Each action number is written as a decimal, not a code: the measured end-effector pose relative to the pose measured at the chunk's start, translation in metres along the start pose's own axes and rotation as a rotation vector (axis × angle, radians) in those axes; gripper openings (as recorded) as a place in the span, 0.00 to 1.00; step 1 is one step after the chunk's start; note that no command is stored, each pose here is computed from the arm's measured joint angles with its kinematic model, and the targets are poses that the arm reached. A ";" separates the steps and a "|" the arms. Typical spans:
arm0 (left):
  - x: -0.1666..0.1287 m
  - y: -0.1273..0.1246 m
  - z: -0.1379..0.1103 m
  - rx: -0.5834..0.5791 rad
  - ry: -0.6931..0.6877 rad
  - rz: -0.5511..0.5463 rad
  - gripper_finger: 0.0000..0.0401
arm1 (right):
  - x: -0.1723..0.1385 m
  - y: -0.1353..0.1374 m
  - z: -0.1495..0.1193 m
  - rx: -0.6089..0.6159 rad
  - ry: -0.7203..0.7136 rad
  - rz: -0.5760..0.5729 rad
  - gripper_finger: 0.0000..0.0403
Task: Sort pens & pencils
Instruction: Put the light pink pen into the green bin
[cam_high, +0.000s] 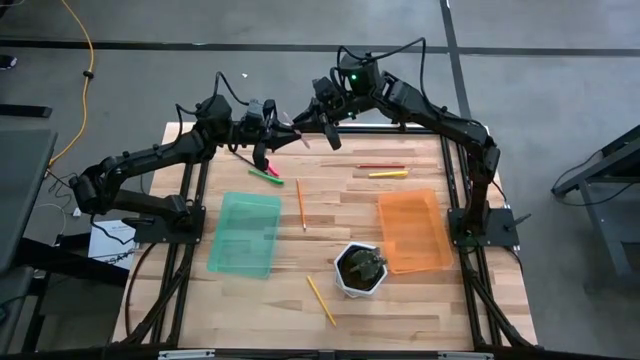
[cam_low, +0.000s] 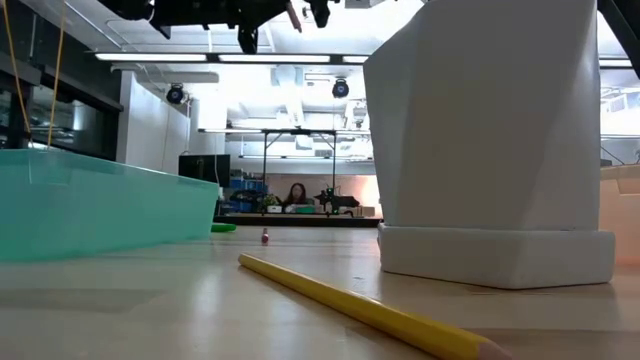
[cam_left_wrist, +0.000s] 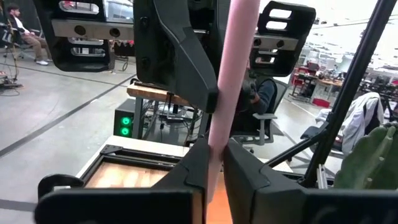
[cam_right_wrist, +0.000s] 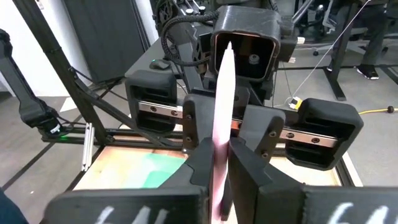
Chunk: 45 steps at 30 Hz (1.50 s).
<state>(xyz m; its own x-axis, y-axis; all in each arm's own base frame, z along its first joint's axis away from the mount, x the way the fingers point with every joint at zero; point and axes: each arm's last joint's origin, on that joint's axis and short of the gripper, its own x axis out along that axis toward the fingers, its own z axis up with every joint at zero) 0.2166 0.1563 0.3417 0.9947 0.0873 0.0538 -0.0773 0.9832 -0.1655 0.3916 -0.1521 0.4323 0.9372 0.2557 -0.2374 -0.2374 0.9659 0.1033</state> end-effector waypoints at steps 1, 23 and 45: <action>0.000 0.000 0.000 0.001 -0.001 0.000 0.03 | 0.000 0.000 0.000 0.000 0.000 0.000 0.04; 0.000 0.000 0.001 0.003 -0.008 0.004 0.08 | -0.002 -0.003 0.003 -0.002 -0.025 -0.011 0.36; -0.034 -0.016 -0.001 0.017 0.179 -0.020 0.06 | -0.090 -0.052 0.007 0.134 -0.048 -0.146 0.42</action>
<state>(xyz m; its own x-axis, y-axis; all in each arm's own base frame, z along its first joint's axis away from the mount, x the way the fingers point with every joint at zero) 0.1843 0.1380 0.3419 0.9921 0.0390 -0.1193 -0.0568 0.9872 -0.1493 0.3210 -0.2259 0.4549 0.9710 0.1081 -0.2131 -0.0651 0.9778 0.1994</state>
